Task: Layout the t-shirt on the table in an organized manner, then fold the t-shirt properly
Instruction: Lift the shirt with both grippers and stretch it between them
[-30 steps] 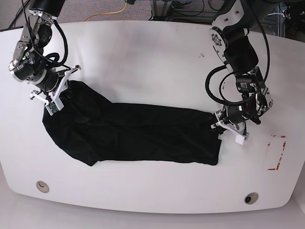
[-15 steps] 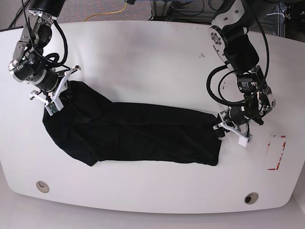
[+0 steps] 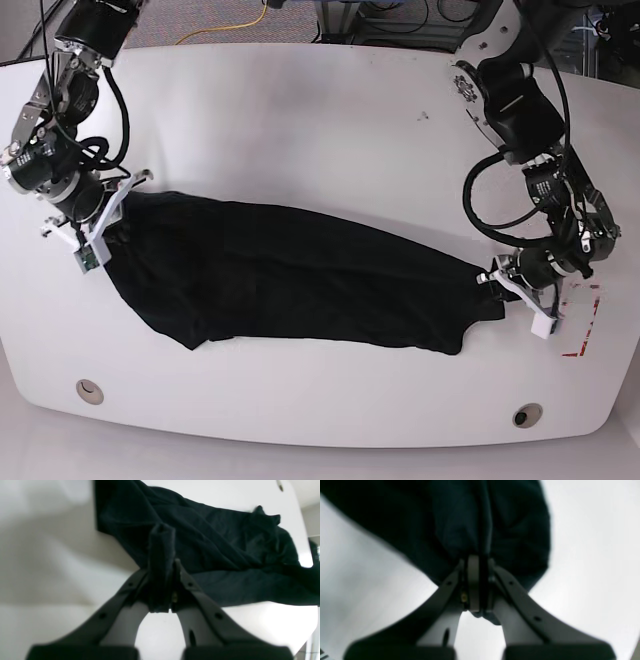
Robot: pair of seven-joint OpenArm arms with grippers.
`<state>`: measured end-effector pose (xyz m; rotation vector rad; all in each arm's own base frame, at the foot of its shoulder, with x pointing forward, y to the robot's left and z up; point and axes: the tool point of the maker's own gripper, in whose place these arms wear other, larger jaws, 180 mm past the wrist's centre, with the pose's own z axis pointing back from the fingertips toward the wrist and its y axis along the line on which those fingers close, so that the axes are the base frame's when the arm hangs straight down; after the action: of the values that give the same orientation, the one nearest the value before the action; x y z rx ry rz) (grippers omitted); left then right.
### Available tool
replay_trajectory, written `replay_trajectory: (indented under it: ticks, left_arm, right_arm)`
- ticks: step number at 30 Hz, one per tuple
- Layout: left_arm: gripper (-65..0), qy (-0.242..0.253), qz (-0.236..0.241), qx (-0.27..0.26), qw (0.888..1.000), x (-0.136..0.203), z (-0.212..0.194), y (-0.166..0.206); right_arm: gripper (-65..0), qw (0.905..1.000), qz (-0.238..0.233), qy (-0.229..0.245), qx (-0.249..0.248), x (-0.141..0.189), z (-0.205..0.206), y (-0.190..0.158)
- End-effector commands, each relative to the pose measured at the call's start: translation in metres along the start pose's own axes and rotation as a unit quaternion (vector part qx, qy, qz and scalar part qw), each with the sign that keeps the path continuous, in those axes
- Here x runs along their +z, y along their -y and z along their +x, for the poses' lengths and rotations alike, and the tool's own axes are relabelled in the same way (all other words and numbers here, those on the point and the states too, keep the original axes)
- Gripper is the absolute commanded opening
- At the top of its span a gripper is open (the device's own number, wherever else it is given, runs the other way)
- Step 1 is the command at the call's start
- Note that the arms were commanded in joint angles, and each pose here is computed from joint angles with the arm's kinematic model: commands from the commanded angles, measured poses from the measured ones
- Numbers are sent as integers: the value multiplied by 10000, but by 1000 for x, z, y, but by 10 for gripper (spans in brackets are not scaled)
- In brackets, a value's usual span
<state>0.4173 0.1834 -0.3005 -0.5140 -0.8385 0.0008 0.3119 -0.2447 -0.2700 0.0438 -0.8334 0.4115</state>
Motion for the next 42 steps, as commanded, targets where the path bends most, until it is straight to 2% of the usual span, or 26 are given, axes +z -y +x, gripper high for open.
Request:
replay_trajectory:
  ticks: [1,4,10,19,23,28,34,38,42]
  left_arm:
    - [-650,528,-145,-388,9977,18,45,10]
    - [-650,931,-253,-688,9930,37,79,21]
    - [-650,1313,-283,-1154,9842,62,135,38]
    - [-647,2280,-447,-1816,9555,112,242,82]
    - [-650,2414,-375,-2288,9423,123,262,98]
    - [-650,2635,-258,-2399,9340,144,284,105]
    - [-650,3189,-217,-2604,9110,184,318,126]
    - [-650,3604,-270,-2797,8895,220,348,151]
    - [-650,3394,-253,-2790,8980,212,348,143]
  right_arm:
    - [-647,9988,-241,391,172,10,34,17]
    - [-645,9968,-388,647,247,15,61,28]
    - [-644,9915,-662,1078,308,25,106,54]
    - [-644,9865,-959,1324,108,29,171,111]
    - [-644,9847,-1075,1363,136,35,205,131]
    - [-644,9779,-1153,1730,238,50,254,143]
    - [-644,9714,-1212,2030,239,72,298,155]
    - [-644,9680,-1240,2148,388,88,329,156]
    - [-644,9636,-1258,2314,468,101,349,155]
